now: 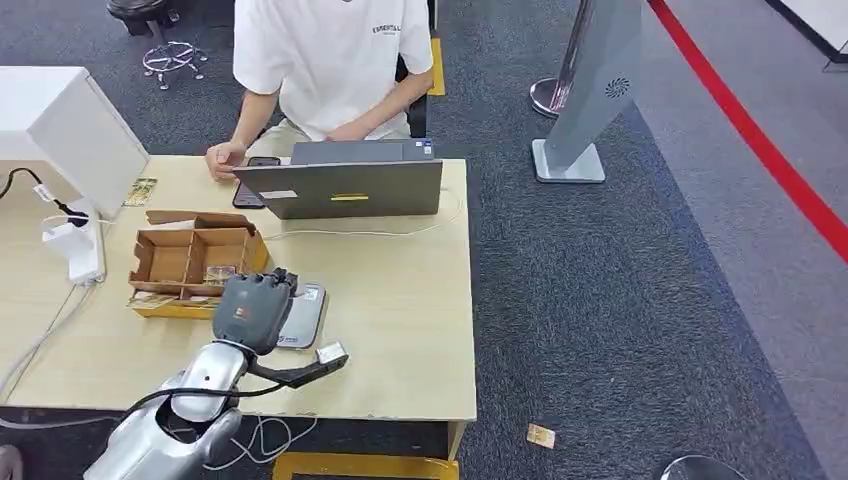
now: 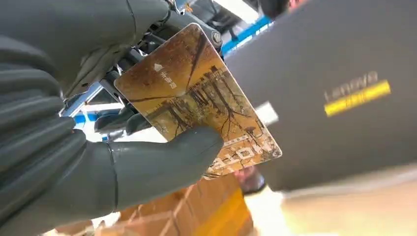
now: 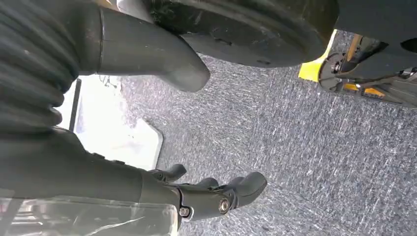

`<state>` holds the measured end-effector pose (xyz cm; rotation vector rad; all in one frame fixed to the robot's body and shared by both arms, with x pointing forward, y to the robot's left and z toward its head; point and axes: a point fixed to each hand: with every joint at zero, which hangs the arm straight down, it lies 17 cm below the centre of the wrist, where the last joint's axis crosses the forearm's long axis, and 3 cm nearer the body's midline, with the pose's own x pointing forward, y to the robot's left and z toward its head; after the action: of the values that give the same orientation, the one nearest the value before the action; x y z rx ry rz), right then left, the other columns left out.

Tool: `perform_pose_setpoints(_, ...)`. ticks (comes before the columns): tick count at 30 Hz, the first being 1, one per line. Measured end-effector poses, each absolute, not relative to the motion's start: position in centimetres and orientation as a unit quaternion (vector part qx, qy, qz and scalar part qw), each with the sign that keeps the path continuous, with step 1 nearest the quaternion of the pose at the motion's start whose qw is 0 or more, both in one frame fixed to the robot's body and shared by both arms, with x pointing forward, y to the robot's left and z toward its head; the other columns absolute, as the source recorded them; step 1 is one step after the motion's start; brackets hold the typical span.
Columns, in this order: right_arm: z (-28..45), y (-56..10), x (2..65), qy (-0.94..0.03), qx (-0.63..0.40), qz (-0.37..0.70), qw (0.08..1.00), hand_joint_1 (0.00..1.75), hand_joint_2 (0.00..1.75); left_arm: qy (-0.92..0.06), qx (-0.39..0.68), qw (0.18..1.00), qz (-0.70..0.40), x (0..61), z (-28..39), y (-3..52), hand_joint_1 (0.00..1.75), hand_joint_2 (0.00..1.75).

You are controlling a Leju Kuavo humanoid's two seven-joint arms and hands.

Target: Pass the card to the sensor for recognition and then transmit it.

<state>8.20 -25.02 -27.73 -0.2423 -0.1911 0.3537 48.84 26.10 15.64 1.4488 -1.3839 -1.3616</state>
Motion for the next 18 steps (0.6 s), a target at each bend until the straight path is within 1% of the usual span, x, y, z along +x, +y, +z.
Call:
perform_pose_setpoints(9,-27.7,-25.0,8.1,-0.091,-0.121,0.179,0.972,0.00,1.75,-0.509,0.548,0.382,-0.543,49.0,12.2,27.2,1.75,1.75)
perform_pose_setpoints(18,-27.7,-25.0,8.0,-0.090,-0.121,0.183,0.971,0.00,1.75,-0.492,0.535,0.403,-0.556,49.1,9.7,27.1,1.75,1.75)
